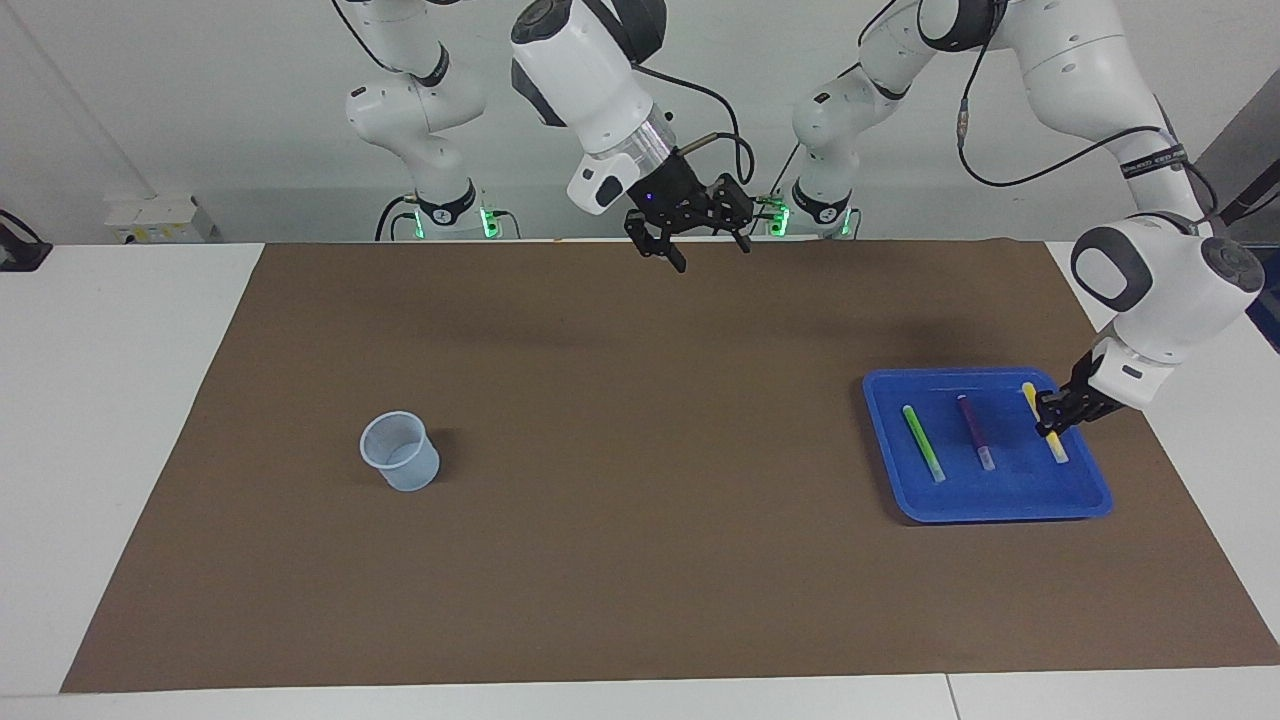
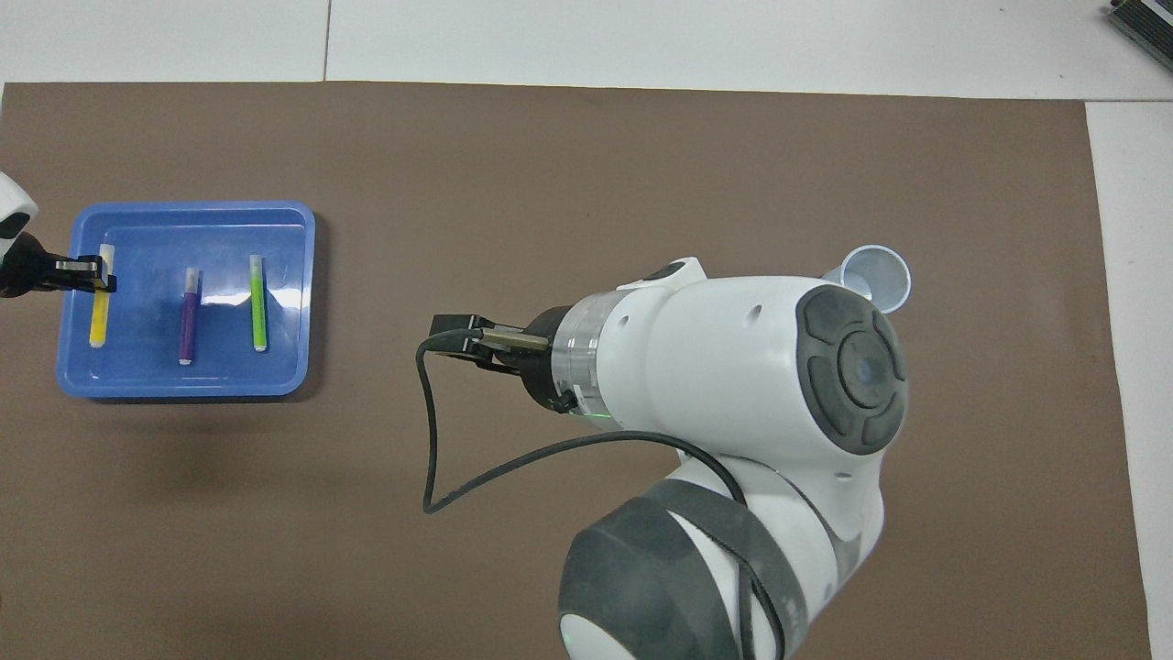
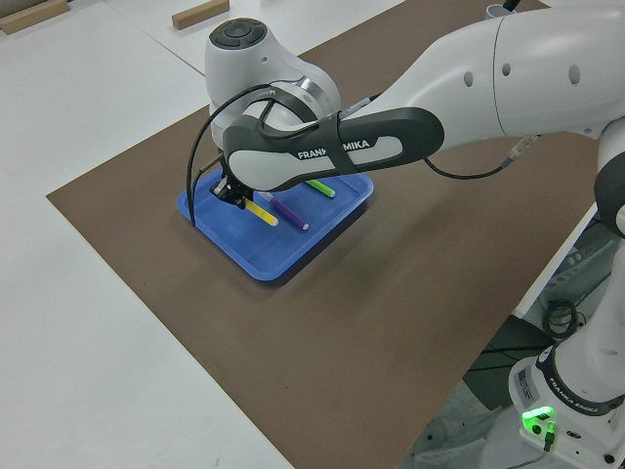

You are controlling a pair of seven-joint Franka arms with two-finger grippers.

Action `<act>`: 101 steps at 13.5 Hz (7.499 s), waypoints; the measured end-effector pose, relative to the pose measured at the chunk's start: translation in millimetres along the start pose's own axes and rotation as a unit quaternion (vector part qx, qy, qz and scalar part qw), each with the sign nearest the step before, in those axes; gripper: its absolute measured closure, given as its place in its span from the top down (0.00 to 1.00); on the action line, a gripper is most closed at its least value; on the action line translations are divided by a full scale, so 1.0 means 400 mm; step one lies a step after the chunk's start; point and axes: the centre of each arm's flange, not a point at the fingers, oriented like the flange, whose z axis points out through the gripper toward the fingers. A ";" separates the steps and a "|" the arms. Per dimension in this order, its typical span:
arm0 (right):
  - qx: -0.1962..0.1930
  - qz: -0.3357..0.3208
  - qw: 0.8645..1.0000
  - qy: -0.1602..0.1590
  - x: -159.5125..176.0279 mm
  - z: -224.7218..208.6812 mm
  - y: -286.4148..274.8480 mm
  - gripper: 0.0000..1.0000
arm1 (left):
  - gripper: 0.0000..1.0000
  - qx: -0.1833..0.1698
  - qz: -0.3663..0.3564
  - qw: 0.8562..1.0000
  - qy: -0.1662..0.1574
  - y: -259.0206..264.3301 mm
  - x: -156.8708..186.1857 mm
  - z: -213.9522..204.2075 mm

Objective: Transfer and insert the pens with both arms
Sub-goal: 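Lift the yellow pen with the left gripper toward the right gripper, then grasp the yellow pen with the right gripper while the left gripper holds, then carry the yellow pen to the cup while the left gripper reaches the purple pen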

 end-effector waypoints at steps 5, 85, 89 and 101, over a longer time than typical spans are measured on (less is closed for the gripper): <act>0.000 0.000 1.000 0.000 0.000 0.000 0.000 1.00 | 0.17 -0.046 -0.066 0.996 -0.032 0.073 -0.046 -0.137; -0.223 -0.369 0.900 -0.059 0.227 -0.088 0.261 0.18 | 0.99 -0.012 -0.039 0.999 -0.013 0.430 -0.226 -0.262; -0.275 -0.448 0.847 -0.080 0.317 -0.158 0.381 0.18 | 0.98 0.028 0.006 0.999 0.015 0.373 -0.167 -0.170; -0.309 -0.599 0.731 -0.106 0.472 -0.167 0.748 0.18 | 0.90 0.035 0.013 0.998 0.048 0.192 -0.026 0.078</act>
